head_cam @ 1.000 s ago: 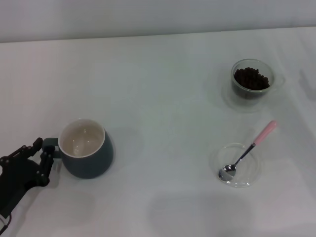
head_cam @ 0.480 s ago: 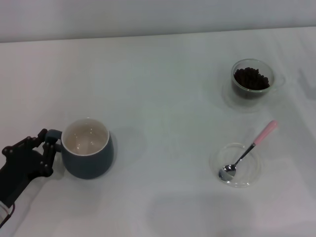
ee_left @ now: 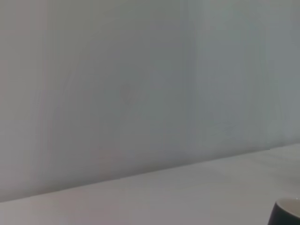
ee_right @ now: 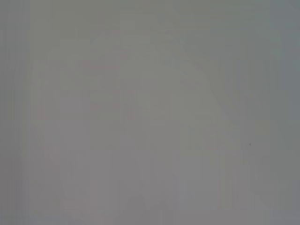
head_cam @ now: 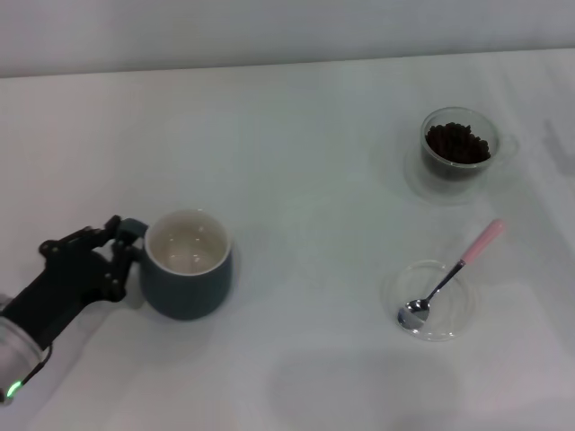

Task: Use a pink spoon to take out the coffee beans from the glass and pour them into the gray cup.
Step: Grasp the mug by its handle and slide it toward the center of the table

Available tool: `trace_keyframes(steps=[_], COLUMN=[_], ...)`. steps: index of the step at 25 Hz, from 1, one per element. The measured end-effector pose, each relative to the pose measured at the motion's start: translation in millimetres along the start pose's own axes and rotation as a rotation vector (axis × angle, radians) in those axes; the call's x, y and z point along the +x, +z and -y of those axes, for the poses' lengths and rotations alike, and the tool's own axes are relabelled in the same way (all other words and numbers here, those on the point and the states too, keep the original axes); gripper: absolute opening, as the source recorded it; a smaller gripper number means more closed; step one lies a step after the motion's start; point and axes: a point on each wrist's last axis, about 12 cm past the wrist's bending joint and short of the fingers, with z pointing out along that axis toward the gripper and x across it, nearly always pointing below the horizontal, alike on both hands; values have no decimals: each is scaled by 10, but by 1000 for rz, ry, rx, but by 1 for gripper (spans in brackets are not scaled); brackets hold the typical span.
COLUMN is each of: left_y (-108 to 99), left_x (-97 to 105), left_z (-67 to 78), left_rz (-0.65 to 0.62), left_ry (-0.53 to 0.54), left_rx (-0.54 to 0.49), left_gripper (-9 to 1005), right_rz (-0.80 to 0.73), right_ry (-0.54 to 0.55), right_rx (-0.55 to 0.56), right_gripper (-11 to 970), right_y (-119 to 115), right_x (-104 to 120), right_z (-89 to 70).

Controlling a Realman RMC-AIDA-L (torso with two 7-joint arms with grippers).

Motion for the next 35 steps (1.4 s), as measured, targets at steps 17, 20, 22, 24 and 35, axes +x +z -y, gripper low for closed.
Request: trace_keyframes(steps=[17,20,22,24,35], left_y=[590,625,645,667,710], left_x=[-241,-261,-272,-286,-298], left_z=[140,163,176,184,181], left_rz=[-103,-112,-120,-126,-152], left_ry=[44,47,49,56,85], left_rx=[270,300,321,338,364], left_gripper=[153,152,151,150,147], right_rz=[0,2,3,2,-1], right_ry=[1,1,1,5,13], right_rx=[-2,-3,-4,-4,-7], right_gripper=[766,766,767,767,767], right_y=[28,33,31,23,9], right_x=[-5,-8,-8,-2,10], right_z=[-8,-11,-12,-18,-31])
